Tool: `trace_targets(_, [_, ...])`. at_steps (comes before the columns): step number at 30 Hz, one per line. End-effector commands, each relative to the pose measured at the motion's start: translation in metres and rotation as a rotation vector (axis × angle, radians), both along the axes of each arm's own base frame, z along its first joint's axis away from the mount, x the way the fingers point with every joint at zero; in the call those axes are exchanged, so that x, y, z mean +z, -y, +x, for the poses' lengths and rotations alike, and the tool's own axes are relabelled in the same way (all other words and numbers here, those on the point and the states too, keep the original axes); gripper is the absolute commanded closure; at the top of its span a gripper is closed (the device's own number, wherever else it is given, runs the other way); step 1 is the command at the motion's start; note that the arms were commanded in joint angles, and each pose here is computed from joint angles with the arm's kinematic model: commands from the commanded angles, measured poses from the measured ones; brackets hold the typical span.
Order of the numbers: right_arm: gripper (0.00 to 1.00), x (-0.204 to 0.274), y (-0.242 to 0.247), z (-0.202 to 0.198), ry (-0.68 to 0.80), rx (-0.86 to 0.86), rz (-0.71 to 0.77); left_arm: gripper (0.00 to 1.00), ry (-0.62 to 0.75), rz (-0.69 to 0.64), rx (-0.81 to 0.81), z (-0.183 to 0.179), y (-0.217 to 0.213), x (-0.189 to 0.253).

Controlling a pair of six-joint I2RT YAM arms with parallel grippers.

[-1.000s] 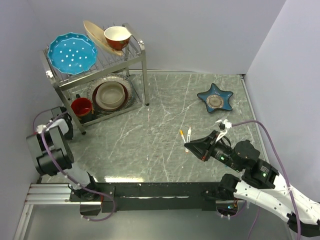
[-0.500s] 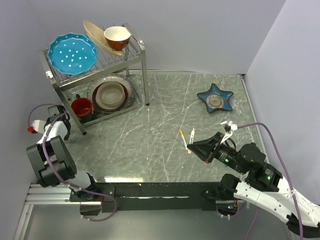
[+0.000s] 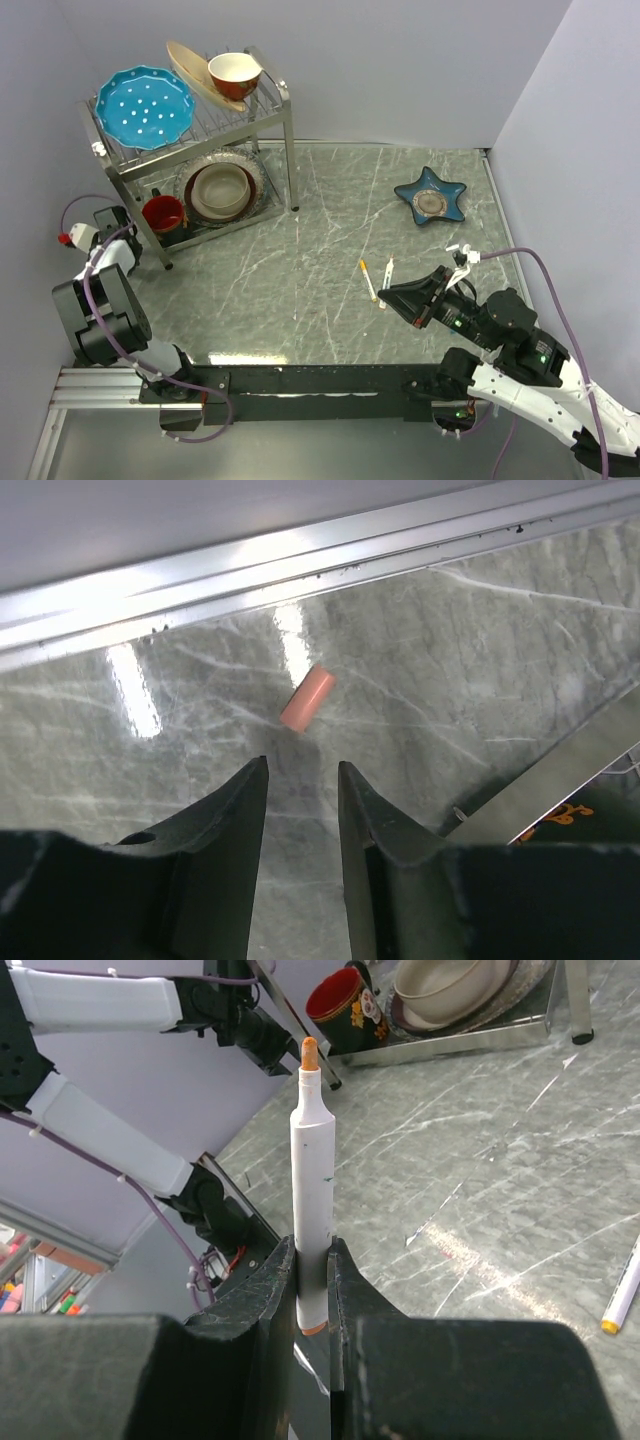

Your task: Insert the pens into the pen caps

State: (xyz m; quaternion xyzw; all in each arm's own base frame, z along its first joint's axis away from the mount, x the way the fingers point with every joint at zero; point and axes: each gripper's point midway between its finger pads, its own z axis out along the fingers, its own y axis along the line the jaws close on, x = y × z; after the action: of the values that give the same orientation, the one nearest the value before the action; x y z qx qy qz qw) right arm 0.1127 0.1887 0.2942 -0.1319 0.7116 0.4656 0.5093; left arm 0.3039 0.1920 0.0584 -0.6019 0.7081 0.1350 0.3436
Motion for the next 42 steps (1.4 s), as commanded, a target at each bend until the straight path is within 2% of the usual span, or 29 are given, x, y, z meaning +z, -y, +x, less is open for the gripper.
trace_targets(1, [1.0, 0.019, 0.008, -0.003, 0.05, -0.012, 0.052, 0.59, 0.012, 0.057, -0.08, 0.017, -0.011, 0.023])
trace_targets(6, [1.0, 0.018, 0.009, -0.004, 0.049, -0.008, 0.033, 0.58, 0.01, 0.071, -0.076, 0.02, -0.024, 0.033])
trace_targets(24, [1.0, 0.026, 0.025, -0.006, 0.076, -0.045, 0.047, 0.62, -0.128, 0.029, -0.096, 0.015, -0.026, -0.019])
trace_targets(35, [1.0, 0.026, 0.028, -0.005, 0.075, -0.057, 0.043, 0.65, -0.174, 0.017, -0.107, 0.02, -0.029, -0.032])
trace_targets(38, [1.0, 0.025, 0.027, -0.005, 0.072, -0.058, 0.042, 0.67, -0.186, 0.014, -0.101, 0.02, -0.031, -0.035])
trace_targets(42, [1.0, 0.027, 0.028, -0.005, 0.075, -0.062, 0.049, 0.8, -0.2, -0.004, -0.094, 0.014, -0.028, -0.039])
